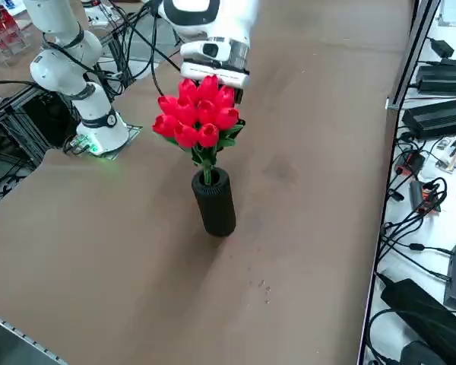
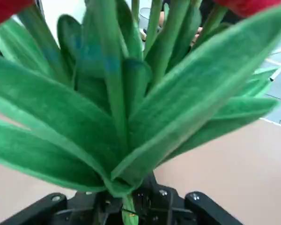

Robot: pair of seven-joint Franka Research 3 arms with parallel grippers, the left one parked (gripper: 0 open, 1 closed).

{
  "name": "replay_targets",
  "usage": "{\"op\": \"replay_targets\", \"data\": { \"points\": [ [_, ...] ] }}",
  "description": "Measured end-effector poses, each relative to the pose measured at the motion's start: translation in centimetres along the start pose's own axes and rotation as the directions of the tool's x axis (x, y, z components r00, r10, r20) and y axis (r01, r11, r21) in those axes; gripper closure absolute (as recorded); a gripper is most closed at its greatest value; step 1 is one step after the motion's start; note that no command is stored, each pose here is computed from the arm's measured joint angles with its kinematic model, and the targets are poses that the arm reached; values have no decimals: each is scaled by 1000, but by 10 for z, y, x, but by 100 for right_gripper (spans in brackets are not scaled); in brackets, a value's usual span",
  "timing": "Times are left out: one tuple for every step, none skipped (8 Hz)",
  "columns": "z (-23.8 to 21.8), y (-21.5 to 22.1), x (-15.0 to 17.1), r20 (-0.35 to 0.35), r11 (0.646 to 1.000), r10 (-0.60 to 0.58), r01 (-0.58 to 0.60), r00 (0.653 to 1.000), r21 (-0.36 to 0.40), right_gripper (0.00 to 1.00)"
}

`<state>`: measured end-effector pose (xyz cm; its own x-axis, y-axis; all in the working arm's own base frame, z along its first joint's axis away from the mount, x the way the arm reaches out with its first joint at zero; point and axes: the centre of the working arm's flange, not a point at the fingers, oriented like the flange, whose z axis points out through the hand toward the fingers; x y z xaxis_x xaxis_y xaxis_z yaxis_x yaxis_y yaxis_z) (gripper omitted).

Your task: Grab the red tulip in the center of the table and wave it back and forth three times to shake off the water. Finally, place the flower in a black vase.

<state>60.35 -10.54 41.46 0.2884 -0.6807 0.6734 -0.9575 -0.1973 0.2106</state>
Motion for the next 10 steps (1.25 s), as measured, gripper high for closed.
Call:
{"op": "replay_targets", "data": {
  "points": [
    [2, -1, -12, -1, 1000, -15, 15, 1000, -17, 73],
    [0, -2, -17, -9, 999, -21, 20, 1000, -32, 52],
    [-6, -1, -16, -15, 999, -20, 19, 1000, -43, 34],
    [-14, -1, -15, -21, 998, -18, 17, 1000, -53, 13],
    [-26, 0, -15, -7, 998, -8, 7, 1000, -66, 0],
    [-42, 1, -16, 42, 996, -14, 17, 999, -82, 0],
    [-66, 5, -17, 117, 993, -54, 65, 992, -96, 0],
    [-96, 14, -15, 210, 985, -127, 148, 969, -88, 0],
    [-122, 23, -12, 304, 965, -232, 257, 924, -47, 0],
    [-142, 32, -9, 409, 929, -350, 367, 843, 38, 0]
  ]
}}
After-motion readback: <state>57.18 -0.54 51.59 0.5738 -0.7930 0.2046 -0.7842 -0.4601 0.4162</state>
